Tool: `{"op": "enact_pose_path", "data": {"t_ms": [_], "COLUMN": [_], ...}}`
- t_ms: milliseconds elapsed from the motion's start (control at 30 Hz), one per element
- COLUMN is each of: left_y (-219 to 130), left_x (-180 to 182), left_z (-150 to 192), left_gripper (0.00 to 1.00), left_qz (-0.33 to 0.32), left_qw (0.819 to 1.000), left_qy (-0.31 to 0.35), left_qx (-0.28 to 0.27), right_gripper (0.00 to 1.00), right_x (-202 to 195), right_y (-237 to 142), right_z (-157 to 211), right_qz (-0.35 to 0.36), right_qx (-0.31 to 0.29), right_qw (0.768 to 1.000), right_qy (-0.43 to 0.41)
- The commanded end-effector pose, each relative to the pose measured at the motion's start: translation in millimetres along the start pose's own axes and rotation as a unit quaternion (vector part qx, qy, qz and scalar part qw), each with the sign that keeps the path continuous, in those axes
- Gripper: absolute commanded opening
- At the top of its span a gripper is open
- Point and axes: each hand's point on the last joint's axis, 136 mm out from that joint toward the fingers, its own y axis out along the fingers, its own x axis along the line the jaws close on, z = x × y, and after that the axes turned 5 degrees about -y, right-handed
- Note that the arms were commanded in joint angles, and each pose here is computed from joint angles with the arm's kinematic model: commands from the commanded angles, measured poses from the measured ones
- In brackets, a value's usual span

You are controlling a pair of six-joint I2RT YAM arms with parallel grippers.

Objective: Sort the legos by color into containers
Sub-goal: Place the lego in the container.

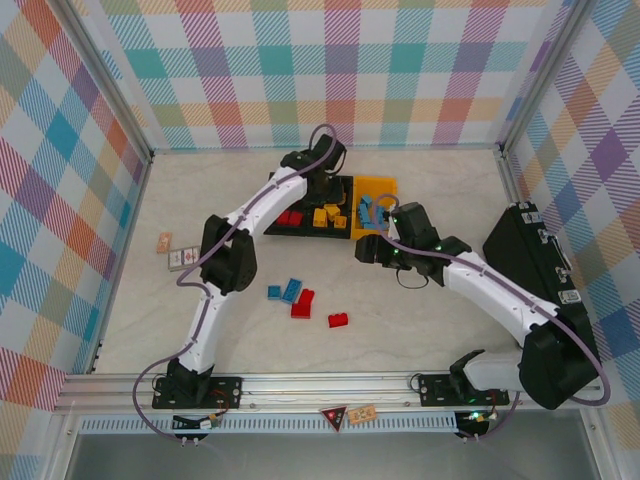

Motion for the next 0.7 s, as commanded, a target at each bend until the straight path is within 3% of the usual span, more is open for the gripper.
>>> {"op": "enact_pose_path", "data": {"t_ms": [0, 267, 367, 500, 667], "left_y": [3, 26, 27, 21, 0], "left_x": [-1, -12, -17, -21, -24], "left_z": [-8, -16, -16, -18, -21], "left_gripper": [0.30, 0.33, 0.42, 0.52, 0.53], "left_qz": [-0.001, 0.032, 0.047, 0.054, 0.067], "left_qw": [1.000, 0.999, 0.999, 0.998, 0.998], "left_qy": [0.006, -0.009, -0.010, -0.008, -0.005], "left_qx": [-0.002, -0.004, -0.002, -0.005, -0.017], "right_gripper": [0.70, 0.70, 0.70, 0.70, 0.70], "right_x": [3, -4, -5, -7, -7], "right_y": [-3, -13, -15, -13, -12], "right_z": [-10, -6, -6, -3, -1], "right_qz": [-0.006, 0.008, 0.009, 0.009, 0.006], "right_qx": [-0.016, -0.022, -0.024, -0.022, -0.020], "right_qw": [1.000, 1.000, 1.000, 1.000, 1.000], "right_qy": [-0.004, 0.000, 0.001, 0.006, 0.009]}}
